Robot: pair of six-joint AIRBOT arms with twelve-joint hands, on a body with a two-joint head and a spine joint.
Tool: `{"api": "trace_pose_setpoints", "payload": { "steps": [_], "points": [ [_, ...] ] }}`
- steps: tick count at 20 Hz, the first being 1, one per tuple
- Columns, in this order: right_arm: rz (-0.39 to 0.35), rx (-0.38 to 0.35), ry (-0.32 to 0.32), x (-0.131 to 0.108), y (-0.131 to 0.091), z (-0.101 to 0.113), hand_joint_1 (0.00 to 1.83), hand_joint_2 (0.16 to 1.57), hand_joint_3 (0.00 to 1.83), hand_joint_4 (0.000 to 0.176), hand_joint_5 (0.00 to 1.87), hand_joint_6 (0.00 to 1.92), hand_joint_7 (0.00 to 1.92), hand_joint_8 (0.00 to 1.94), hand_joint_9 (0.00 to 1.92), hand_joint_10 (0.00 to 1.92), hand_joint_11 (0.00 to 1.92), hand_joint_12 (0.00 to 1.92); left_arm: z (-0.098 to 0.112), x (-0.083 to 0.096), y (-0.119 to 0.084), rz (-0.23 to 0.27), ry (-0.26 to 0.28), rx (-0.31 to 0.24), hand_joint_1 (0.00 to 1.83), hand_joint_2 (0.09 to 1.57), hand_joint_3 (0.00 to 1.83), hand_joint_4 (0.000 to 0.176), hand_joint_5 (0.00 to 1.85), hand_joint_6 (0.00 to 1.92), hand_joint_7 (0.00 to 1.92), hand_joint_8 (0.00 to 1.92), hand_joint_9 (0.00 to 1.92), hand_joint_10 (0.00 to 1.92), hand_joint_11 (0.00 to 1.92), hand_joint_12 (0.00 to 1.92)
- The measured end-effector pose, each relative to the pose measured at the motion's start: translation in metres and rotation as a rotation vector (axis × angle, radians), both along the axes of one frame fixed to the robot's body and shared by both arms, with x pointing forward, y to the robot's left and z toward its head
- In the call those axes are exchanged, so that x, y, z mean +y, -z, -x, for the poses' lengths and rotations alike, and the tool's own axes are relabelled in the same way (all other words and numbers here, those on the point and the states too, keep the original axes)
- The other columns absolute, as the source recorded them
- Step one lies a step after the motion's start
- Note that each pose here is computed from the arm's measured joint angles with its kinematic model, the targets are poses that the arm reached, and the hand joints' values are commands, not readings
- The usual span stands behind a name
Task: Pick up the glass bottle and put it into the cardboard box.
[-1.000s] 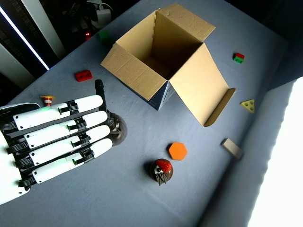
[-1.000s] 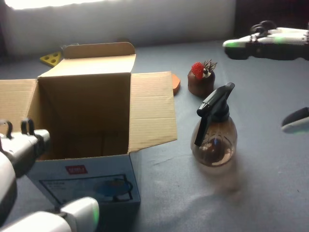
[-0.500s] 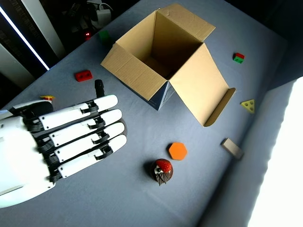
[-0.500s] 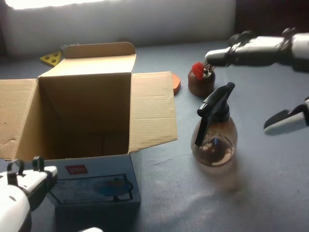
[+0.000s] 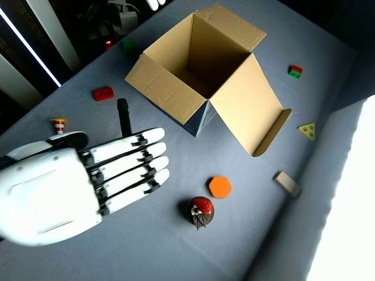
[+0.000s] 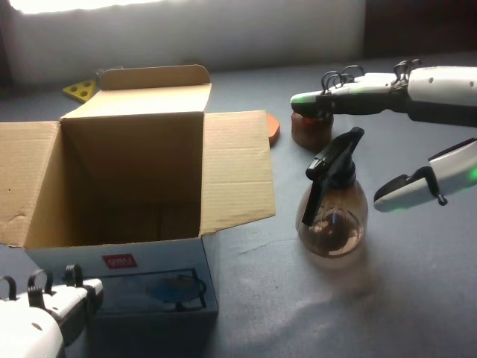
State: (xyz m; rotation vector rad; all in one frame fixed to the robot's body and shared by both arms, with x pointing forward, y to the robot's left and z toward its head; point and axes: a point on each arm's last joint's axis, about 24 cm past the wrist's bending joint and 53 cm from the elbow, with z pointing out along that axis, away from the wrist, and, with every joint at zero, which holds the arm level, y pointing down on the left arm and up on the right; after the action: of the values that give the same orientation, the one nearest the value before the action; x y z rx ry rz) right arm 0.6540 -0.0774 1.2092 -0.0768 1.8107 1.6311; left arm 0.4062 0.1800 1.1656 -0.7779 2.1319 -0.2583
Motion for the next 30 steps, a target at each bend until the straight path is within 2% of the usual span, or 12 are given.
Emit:
{"api": "trace_pose_setpoints", "payload": {
  "steps": [2,5,6,8,10,16,18,19,22,27,29,30],
  "points": [
    [0.012,0.000,0.007,0.000,0.004,-0.004,1.04,0.98,0.00,0.000,0.11,0.00,0.20,0.00,0.19,0.01,0.00,0.41,0.004,-0.001,0.009,0.006,-0.006,0.025,0.12,1.23,0.00,0.000,0.12,0.01,0.15,0.00,0.12,0.01,0.00,0.52],
    [0.011,-0.003,0.007,0.004,0.005,-0.005,1.04,0.98,0.00,0.000,0.11,0.00,0.19,0.00,0.19,0.01,0.00,0.41,0.004,-0.005,0.015,0.035,-0.022,0.013,0.12,1.23,0.00,0.000,0.08,0.00,0.13,0.00,0.10,0.00,0.00,0.50],
    [0.012,-0.003,-0.011,0.014,0.009,-0.003,1.04,0.98,0.00,0.000,0.11,0.00,0.19,0.00,0.19,0.01,0.00,0.41,0.003,-0.007,0.016,0.020,-0.004,0.010,0.12,1.23,0.00,0.000,0.08,0.00,0.13,0.00,0.10,0.00,0.00,0.50],
    [0.011,-0.001,-0.013,0.016,0.010,-0.003,1.04,0.99,0.00,0.000,0.13,0.01,0.19,0.00,0.19,0.01,0.00,0.38,0.004,-0.008,0.018,0.009,0.005,0.015,0.12,1.24,0.00,0.000,0.08,0.00,0.12,0.00,0.09,0.00,0.00,0.45],
    [0.020,-0.001,-0.003,0.016,0.013,-0.008,1.04,0.99,0.00,0.000,0.12,0.00,0.19,0.00,0.19,0.01,0.00,0.32,0.009,-0.014,0.024,-0.001,0.038,0.042,0.13,1.23,0.00,0.000,0.12,0.01,0.16,0.01,0.14,0.02,0.00,0.58],
    [0.031,0.003,0.001,0.019,0.019,-0.010,1.05,0.99,0.00,0.000,0.10,0.00,0.21,0.01,0.18,0.00,0.00,0.32,0.006,-0.033,0.031,0.025,0.110,0.056,0.13,1.23,0.00,0.000,0.12,0.00,0.14,0.00,0.12,0.00,0.00,0.51],
    [0.026,0.005,0.000,0.020,0.019,-0.010,1.04,1.00,0.01,0.000,0.09,0.00,0.20,0.00,0.17,0.00,0.00,0.29,0.005,-0.035,0.032,0.050,0.095,0.046,0.13,1.23,0.00,0.000,0.12,0.00,0.13,0.00,0.11,0.00,0.00,0.54],
    [0.028,0.003,0.000,0.021,0.019,-0.010,1.04,1.00,0.01,0.000,0.09,0.00,0.20,0.00,0.18,0.00,0.00,0.29,0.003,-0.033,0.033,0.105,0.039,0.029,0.13,1.23,0.00,0.000,0.13,0.01,0.15,0.01,0.13,0.01,0.00,0.60],
    [0.029,-0.002,-0.003,0.022,0.020,-0.009,1.05,1.00,0.00,0.000,0.13,0.01,0.26,0.01,0.22,0.01,0.00,0.45,0.005,-0.039,0.036,0.092,0.066,0.036,0.13,1.23,0.00,0.000,0.12,0.00,0.16,0.00,0.14,0.01,0.00,0.62],
    [0.028,-0.002,-0.002,0.022,0.019,-0.010,1.05,1.00,0.00,0.000,0.13,0.00,0.22,0.00,0.19,0.00,0.00,0.31,0.002,-0.042,0.037,0.083,0.089,0.011,0.13,1.23,0.00,0.000,0.14,0.01,0.17,0.00,0.14,0.01,0.00,0.54],
    [0.029,-0.003,-0.003,0.022,0.019,-0.010,1.07,1.00,0.00,0.000,0.14,0.01,0.25,0.00,0.22,0.01,0.00,0.38,0.006,-0.045,0.043,0.093,0.089,0.024,0.13,1.23,0.00,0.000,0.12,0.00,0.15,0.00,0.14,0.00,0.00,0.54],
    [0.029,-0.002,-0.001,0.022,0.019,-0.010,1.07,1.01,0.00,0.000,0.18,0.02,0.29,0.02,0.25,0.02,0.00,0.54,0.006,-0.046,0.043,0.095,0.092,0.022,0.12,1.23,0.00,0.000,0.12,0.00,0.15,0.00,0.14,0.01,0.00,0.55]
  ]
}}
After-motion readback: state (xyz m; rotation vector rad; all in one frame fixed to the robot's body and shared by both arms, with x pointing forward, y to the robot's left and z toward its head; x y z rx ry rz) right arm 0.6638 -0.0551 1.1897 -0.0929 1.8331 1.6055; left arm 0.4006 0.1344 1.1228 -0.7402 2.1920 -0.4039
